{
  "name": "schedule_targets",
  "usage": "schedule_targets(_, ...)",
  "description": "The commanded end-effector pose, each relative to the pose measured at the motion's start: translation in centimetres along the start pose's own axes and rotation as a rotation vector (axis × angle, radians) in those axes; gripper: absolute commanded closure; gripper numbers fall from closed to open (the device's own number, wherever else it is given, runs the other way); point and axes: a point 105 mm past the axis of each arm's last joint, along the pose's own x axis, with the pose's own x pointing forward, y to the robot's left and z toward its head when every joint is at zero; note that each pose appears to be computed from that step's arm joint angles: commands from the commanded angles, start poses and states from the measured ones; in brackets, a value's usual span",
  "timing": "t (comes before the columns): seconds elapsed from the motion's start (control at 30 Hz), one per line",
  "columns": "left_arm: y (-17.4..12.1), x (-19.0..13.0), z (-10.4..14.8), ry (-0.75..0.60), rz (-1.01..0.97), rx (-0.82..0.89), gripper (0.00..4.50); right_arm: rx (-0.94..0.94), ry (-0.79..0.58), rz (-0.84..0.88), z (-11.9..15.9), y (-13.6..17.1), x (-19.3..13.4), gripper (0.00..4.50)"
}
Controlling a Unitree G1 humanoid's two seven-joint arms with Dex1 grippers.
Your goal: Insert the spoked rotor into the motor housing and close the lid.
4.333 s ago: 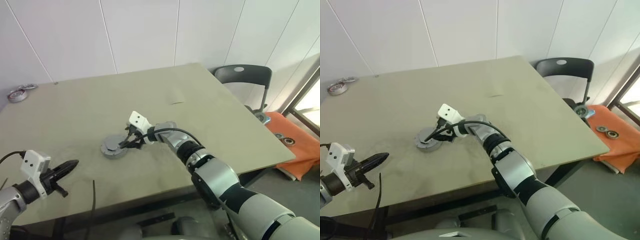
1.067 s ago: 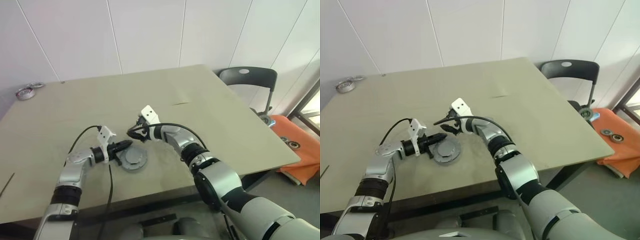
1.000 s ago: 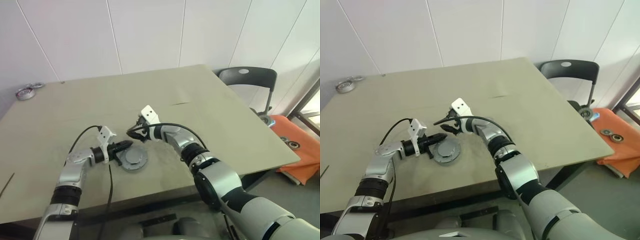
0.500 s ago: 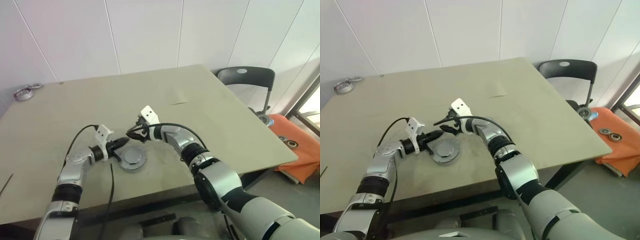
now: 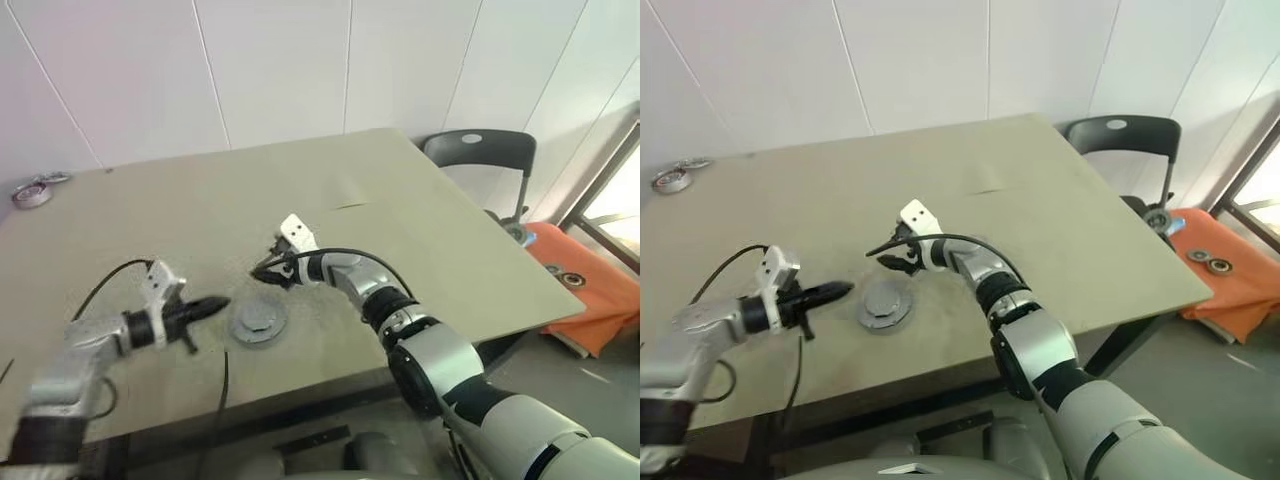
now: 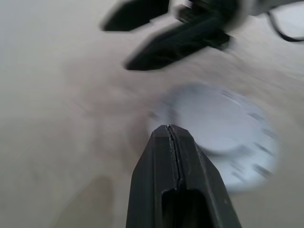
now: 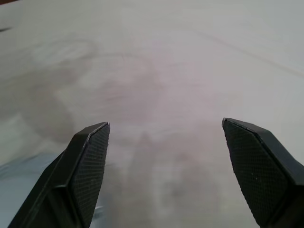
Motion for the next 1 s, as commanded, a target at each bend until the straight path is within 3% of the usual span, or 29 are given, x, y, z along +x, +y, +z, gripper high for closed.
schedule_targets(0.03, -1.6, -1.5, 1.6, -0.002, -0.032, 0.01, 4.5, -0.139, 0.004, 0.196, 1.5, 2.5, -0.5, 0.55)
schedule_targets(0.27, -0.4, -1.6, 1.5, -0.036, 0.044, -0.018, 4.5, -0.161, 0.093, 0.342, -0.1, 3.9, -4.1, 0.55)
schedule_targets(0.63, 0.0, -0.8, 1.9, -0.059, 0.038, -0.013, 4.5, -0.134, 0.068, 0.177, 0.2, 2.4, -2.8, 0.55)
schedule_targets(1.0, 1.2, -1.3, 1.9, -0.055, 0.078, -0.016, 4.5, -0.133, 0.113, 0.234, -0.7, 3.0, -2.9, 0.55)
